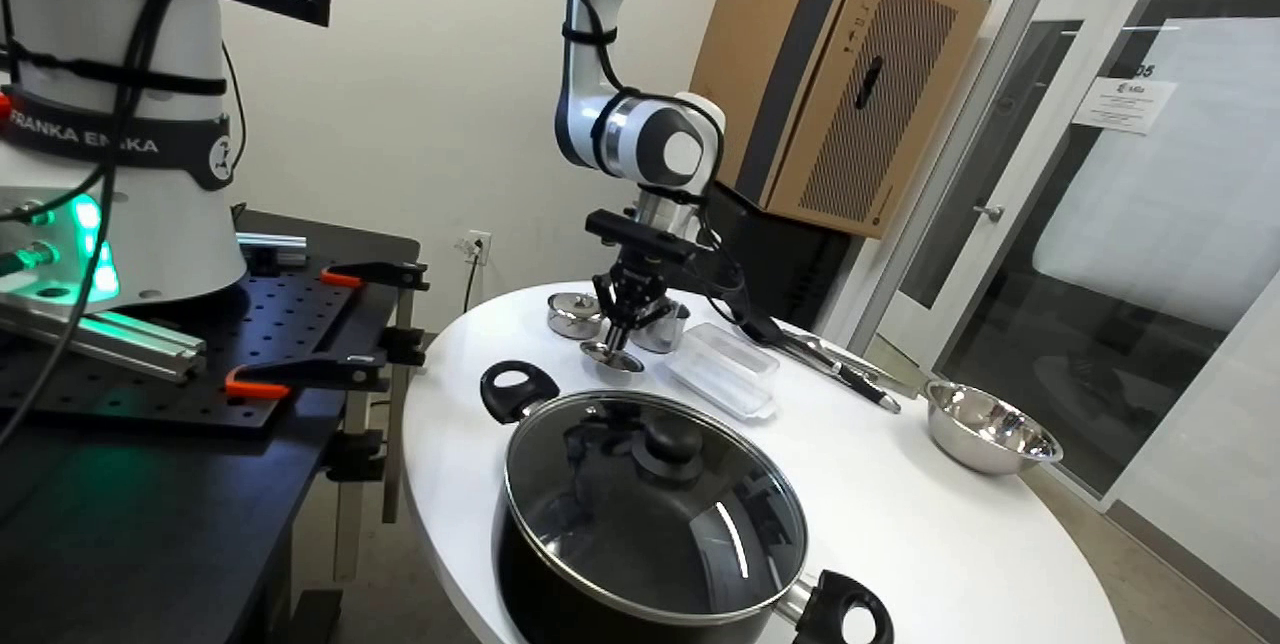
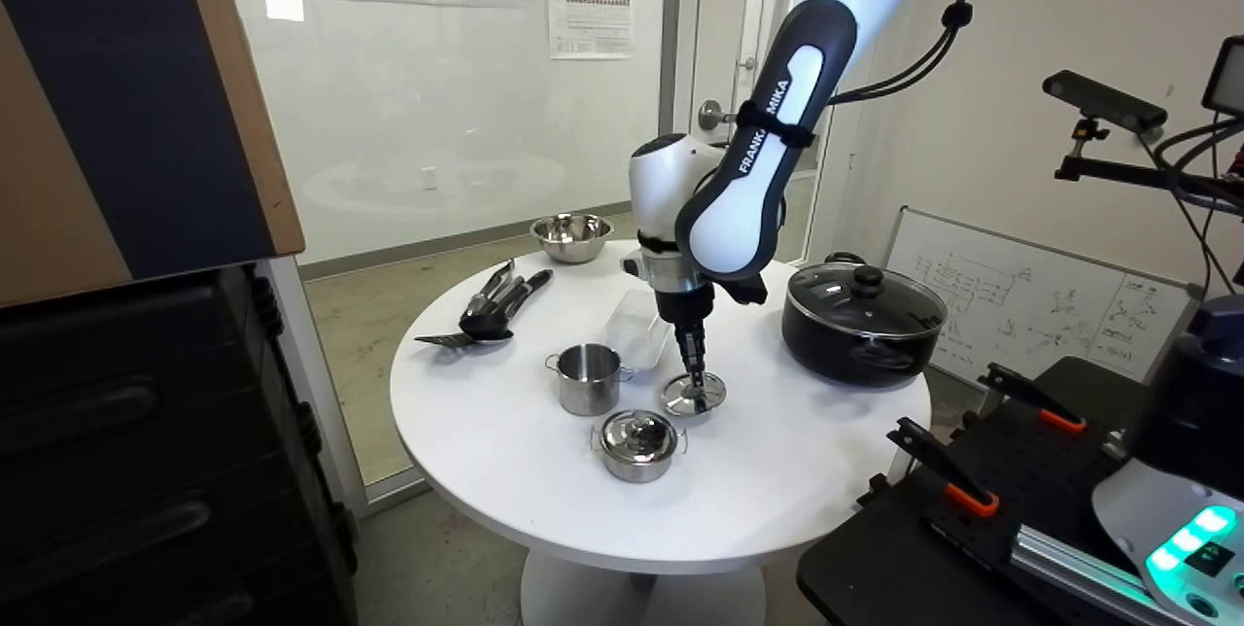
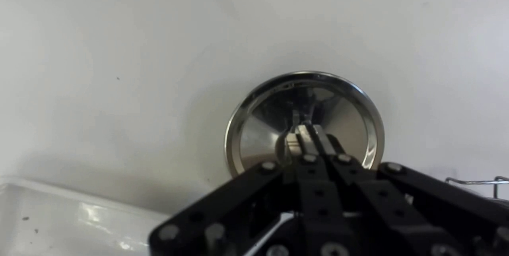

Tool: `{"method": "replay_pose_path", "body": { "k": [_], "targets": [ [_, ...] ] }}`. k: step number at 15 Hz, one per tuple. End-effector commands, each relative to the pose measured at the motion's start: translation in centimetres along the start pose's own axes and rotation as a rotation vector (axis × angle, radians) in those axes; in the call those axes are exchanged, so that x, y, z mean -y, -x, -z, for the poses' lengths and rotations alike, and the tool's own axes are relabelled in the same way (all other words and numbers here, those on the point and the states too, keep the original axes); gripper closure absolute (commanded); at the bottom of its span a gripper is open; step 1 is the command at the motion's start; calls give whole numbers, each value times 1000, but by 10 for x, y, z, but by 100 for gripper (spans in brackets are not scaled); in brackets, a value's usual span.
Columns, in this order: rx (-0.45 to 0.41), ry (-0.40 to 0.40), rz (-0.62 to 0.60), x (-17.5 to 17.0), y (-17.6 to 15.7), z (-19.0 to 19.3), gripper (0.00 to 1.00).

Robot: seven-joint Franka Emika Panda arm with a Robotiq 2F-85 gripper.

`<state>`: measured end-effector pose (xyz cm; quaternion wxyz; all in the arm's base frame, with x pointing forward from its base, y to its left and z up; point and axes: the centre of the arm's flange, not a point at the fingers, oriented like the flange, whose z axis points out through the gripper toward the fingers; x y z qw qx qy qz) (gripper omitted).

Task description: Take the silver lid from the silver pot farthest away from you and put it on the table

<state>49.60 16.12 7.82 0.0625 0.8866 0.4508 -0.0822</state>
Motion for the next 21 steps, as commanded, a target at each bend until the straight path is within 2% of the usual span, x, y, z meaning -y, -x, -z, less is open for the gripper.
{"method": "replay_pose_path", "body": {
  "k": [1,2,3,5,8,10,14,18,19,21],
  "targets": [
    [-9,69,-26,-4,-16,-13,100],
    [-10,75,-28,-3,-19,-14,100],
    [-8,78,-27,-3,-21,-14,77],
    [-3,83,-23,-1,-25,-15,67],
    [-18,88,-15,1,-27,-4,45],
    [-47,88,-16,0,-27,14,31],
    [-128,64,41,15,-31,80,2],
    [-255,48,133,53,-43,145,0],
    [-213,71,89,37,-57,115,0],
    [-246,70,116,53,-59,137,0]
  ]
}}
